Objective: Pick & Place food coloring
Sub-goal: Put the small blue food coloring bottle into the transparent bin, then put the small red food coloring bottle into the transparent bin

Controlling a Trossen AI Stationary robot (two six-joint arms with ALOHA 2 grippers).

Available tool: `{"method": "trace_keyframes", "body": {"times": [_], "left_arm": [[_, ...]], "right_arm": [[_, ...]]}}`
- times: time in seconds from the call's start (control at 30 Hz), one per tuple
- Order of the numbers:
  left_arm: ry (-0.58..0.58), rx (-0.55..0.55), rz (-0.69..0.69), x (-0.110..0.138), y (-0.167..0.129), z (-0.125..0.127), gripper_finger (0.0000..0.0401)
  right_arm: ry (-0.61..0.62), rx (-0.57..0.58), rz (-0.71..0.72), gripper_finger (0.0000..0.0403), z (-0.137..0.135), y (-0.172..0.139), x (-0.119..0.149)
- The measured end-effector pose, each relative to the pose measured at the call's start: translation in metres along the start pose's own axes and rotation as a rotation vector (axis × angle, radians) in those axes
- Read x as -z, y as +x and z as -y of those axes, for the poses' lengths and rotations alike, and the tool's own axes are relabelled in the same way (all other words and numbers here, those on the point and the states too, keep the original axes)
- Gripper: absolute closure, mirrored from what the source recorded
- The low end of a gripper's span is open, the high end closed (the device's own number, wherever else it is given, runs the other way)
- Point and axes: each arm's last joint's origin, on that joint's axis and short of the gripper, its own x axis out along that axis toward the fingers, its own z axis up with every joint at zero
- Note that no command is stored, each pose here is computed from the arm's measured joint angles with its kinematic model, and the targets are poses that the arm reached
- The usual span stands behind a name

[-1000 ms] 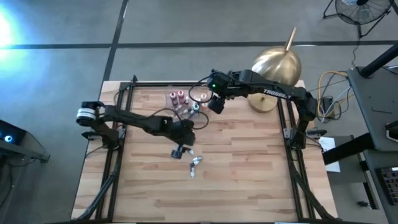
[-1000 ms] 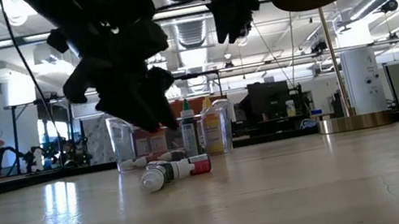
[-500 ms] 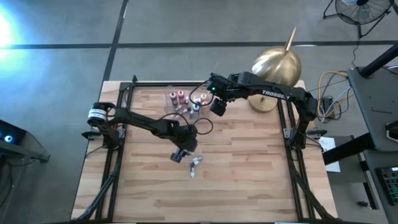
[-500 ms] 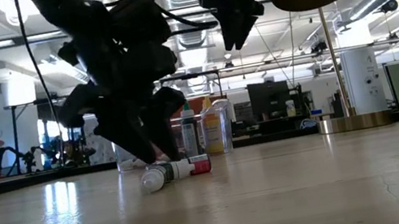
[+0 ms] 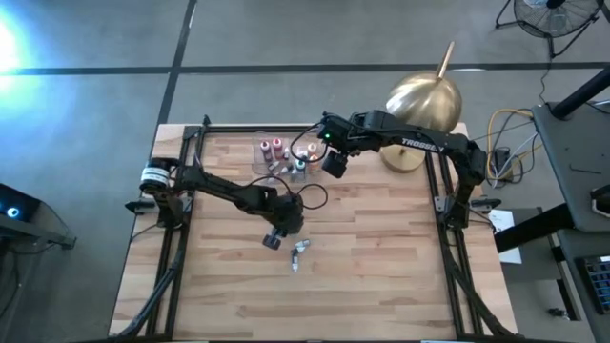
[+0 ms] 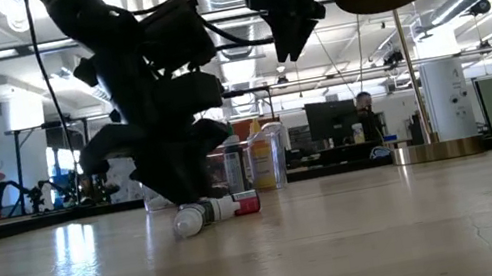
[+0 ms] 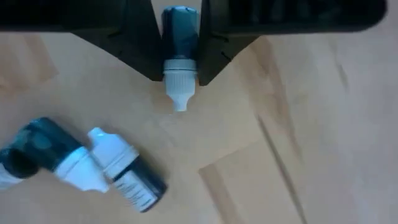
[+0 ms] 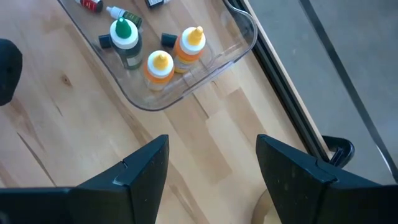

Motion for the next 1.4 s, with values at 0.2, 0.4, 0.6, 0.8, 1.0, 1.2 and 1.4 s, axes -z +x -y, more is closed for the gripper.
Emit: {"method": "trace_keyframes", "body": {"times": [0.2, 0.4, 0.6, 0.8, 1.0, 1.2, 1.4], "left_arm": [[-0.118, -0.090, -0.029, -0.007, -0.027, -0.008, 0.0362], [-0.236, -0.337, -0.029, -0.006, -0.081, -0.029, 0.0361], [-0.506, -0.708, 0.020, 0.014, -0.135, -0.066, 0.0360], [-0.813, -0.710, 0.112, 0.045, -0.153, -0.101, 0.0349], [-0.836, -0.603, 0.122, 0.050, -0.146, -0.105, 0.0278], [-0.765, -0.702, 0.064, 0.047, -0.155, -0.097, 0.0219], [-0.732, -0.673, 0.175, 0.035, -0.178, -0.077, 0.0210]], "right_arm": [[-0.003, 0.001, 0.002, 0.0170, 0.000, -0.001, 0.000], [0.011, 0.061, 0.053, 0.0170, 0.005, -0.010, -0.004], [0.033, 0.088, 0.110, 0.0170, 0.009, -0.020, -0.010], [0.047, 0.082, 0.136, 0.0170, 0.009, -0.023, -0.013], [0.053, 0.079, 0.146, 0.0170, 0.009, -0.024, -0.014], [0.056, 0.078, 0.148, 0.0170, 0.009, -0.024, -0.015], [0.047, 0.076, 0.151, 0.0170, 0.009, -0.024, -0.015]]}}
